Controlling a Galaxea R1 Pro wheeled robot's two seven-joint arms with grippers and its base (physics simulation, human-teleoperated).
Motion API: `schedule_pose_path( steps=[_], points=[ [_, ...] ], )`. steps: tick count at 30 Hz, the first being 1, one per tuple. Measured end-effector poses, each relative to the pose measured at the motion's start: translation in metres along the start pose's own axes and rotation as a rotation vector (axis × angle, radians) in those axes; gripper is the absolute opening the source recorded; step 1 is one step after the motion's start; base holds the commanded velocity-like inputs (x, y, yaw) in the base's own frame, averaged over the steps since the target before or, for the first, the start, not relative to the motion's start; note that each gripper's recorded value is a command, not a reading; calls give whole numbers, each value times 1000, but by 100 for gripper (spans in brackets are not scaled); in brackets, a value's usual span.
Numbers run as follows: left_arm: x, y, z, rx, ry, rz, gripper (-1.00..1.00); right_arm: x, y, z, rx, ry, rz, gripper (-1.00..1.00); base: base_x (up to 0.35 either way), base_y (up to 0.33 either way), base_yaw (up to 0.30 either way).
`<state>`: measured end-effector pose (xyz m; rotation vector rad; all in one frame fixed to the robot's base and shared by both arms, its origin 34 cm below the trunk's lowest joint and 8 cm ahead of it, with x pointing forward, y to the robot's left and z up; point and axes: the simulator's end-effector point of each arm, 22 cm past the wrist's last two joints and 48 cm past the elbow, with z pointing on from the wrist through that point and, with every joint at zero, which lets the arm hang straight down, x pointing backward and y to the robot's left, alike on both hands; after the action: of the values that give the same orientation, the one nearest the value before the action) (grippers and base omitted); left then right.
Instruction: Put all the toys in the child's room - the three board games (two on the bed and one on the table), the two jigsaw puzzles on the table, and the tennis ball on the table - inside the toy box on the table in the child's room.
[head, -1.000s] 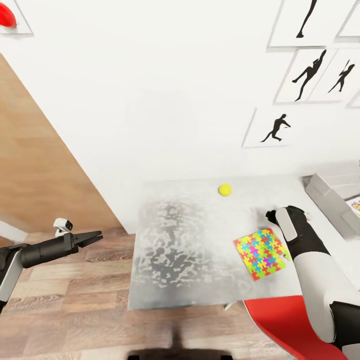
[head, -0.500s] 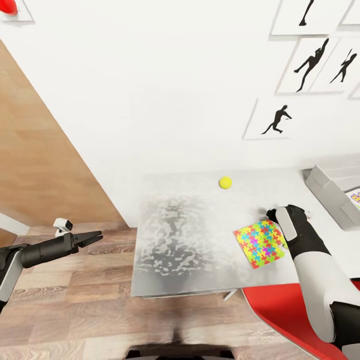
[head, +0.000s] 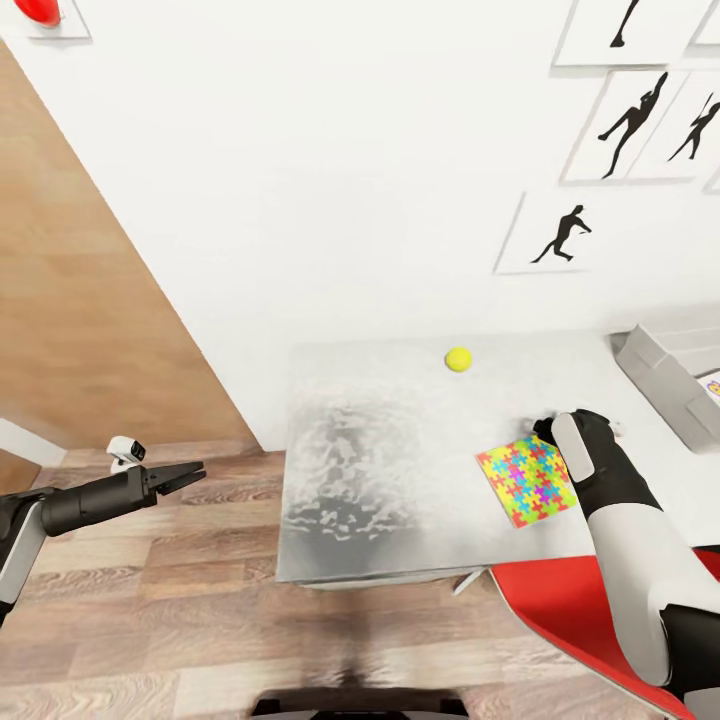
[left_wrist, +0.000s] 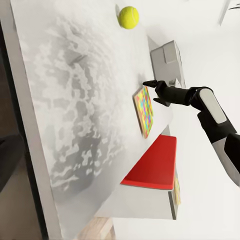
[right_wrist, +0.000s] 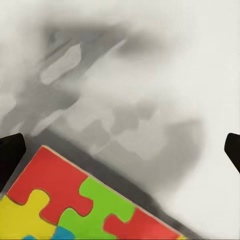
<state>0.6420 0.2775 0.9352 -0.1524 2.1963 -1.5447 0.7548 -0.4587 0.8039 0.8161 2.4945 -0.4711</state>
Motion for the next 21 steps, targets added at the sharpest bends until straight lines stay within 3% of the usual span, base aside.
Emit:
schedule_pose_path(
  steps=[21],
  points=[
    [0,0,0,0,0,1,100,0,-1,0,-1,0,4,100,-64,29,0]
  ],
)
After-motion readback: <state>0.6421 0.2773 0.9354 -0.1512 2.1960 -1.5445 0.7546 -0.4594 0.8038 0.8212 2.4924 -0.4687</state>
